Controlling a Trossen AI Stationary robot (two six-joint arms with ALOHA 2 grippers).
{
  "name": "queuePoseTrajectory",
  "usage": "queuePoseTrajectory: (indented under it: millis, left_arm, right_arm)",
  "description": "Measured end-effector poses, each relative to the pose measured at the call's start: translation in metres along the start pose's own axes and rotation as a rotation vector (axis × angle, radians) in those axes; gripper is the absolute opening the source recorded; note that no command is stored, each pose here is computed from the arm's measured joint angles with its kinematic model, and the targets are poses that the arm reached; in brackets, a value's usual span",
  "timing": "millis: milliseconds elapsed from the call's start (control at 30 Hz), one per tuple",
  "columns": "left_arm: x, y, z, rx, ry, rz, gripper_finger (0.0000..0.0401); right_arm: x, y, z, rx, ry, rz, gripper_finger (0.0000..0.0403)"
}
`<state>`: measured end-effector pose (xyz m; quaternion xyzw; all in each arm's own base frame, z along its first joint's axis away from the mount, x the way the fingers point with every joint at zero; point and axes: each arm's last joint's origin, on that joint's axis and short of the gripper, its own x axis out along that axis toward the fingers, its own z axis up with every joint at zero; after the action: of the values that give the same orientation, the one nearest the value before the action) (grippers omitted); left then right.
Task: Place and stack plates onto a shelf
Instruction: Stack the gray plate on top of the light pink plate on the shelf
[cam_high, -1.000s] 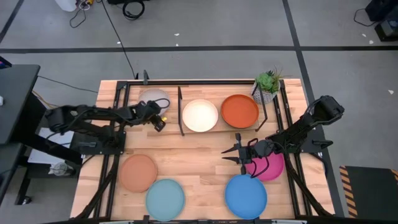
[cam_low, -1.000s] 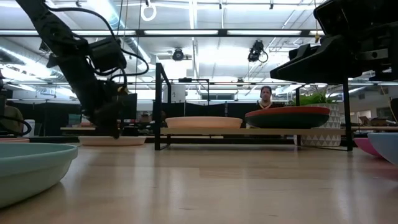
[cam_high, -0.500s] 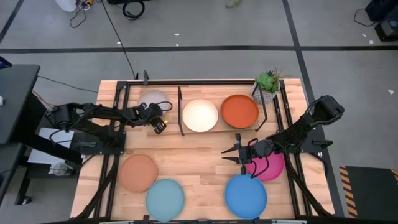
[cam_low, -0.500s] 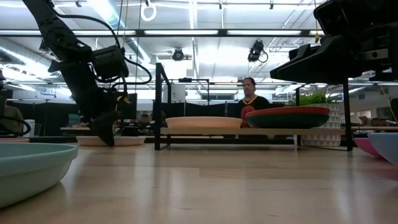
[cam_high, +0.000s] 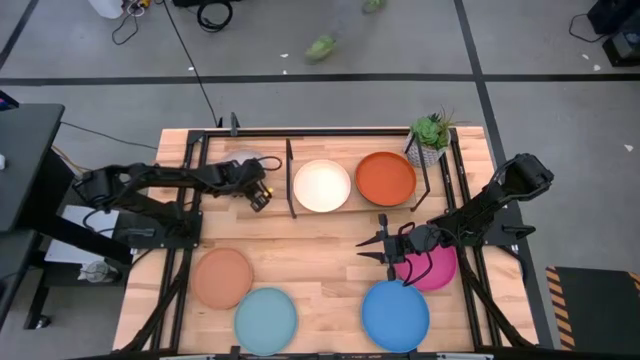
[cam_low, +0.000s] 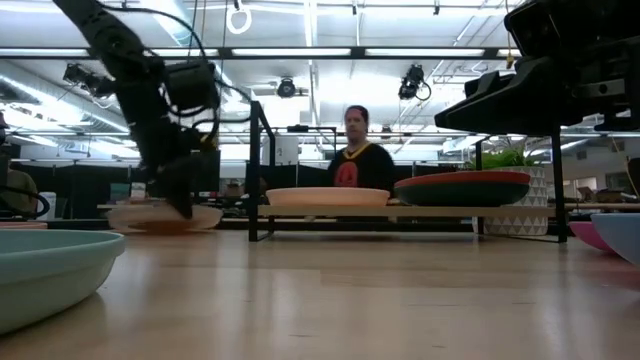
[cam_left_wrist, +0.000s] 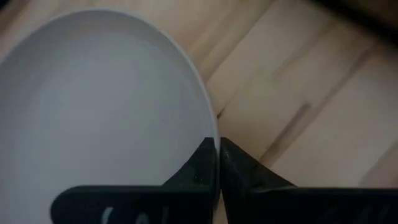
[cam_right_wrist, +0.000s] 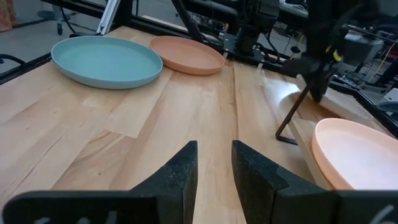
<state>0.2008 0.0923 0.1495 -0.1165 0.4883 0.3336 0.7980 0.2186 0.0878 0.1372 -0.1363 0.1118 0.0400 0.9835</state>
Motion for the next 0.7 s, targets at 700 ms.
queuePoseTrajectory:
  millis: [700]
  left_arm:
    - [-0.100,0.002,0.097,0.057,-0.249,0.031,0.0013]
  right_arm:
    - [0.000,0.000,0.000,0.010,0.004,0.001,0.0104]
